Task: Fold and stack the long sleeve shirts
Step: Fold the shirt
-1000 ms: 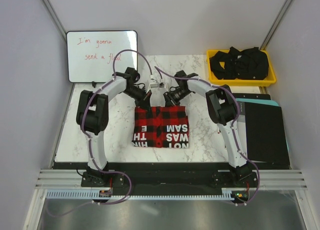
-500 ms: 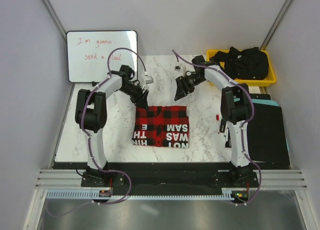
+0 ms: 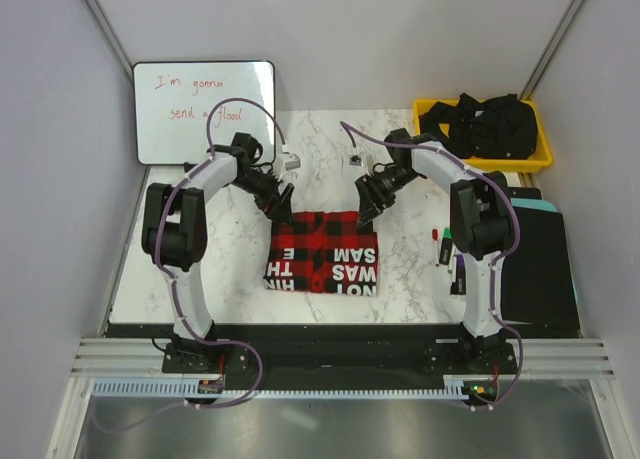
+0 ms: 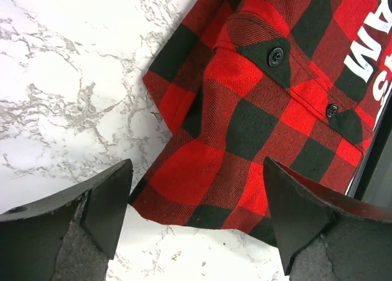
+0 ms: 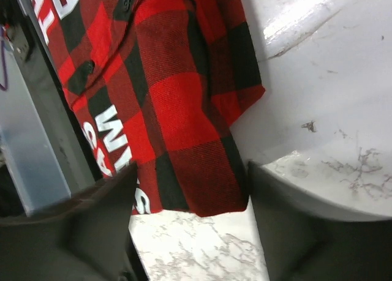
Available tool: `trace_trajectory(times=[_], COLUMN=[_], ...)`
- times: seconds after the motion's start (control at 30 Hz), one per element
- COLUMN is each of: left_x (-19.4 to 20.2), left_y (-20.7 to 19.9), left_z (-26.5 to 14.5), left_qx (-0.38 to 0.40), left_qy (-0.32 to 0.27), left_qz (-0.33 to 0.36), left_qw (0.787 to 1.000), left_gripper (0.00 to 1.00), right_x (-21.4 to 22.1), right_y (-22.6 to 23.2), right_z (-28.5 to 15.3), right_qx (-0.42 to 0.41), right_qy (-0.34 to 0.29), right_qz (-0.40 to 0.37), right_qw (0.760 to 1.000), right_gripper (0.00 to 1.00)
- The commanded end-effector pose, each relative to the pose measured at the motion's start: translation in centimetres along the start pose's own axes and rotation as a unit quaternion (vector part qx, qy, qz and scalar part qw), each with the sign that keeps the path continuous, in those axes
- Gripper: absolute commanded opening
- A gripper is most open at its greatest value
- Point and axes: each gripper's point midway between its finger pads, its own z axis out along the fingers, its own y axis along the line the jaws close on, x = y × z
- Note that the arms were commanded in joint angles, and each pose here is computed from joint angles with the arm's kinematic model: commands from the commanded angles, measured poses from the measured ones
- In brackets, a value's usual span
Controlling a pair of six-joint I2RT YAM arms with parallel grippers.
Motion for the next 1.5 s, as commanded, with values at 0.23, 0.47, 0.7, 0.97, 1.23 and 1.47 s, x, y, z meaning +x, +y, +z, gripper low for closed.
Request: trace_trajectory(times=[0.23, 0.47, 0.7, 0.97, 1.23, 1.47], left_x=[-1.8, -0.4, 0.2, -2.4, -7.9, -4.2], left_y=[-1.5, 0.6, 4.5, 6.7, -3.3, -12.9], left_z=[-1.0, 0.3, 1.9, 0.9, -6.5, -0.8], left_qx=[0.034, 0.013, -0.033, -0.077, 0.016, 0.128], left_qy=[-0.046, -0.017, 0.008, -0.01, -0.15, -0.131], left_qz=[-0.029, -0.059, -0.092, -0.101, -0.099, -0.19], left_qw=[0.998, 0.998, 0.995, 0.992, 0.984, 0.965], left_gripper=[0.17, 0.02, 0.02, 0.16, 0.64, 0.69], right_x=[-0.4, 3.2, 0.2, -5.1, -5.9, -5.0], right_y=[2.5, -3.6, -11.2, -12.0, -2.8, 2.9], right_z=[-3.8, -1.9, -1.0, -1.7, -7.8, -4.2], right_qx=[0.018, 0.083, 0.185, 0.214, 0.169, 0.053], right_qy=[0.011, 0.058, 0.036, -0.018, -0.099, -0.136], right_qz=[-0.027, 0.0, -0.001, 0.001, -0.004, 0.055], right_qw=[0.999, 0.995, 0.982, 0.977, 0.981, 0.988], right_gripper=[0.0, 0.0, 0.0, 0.09, 0.77, 0.66])
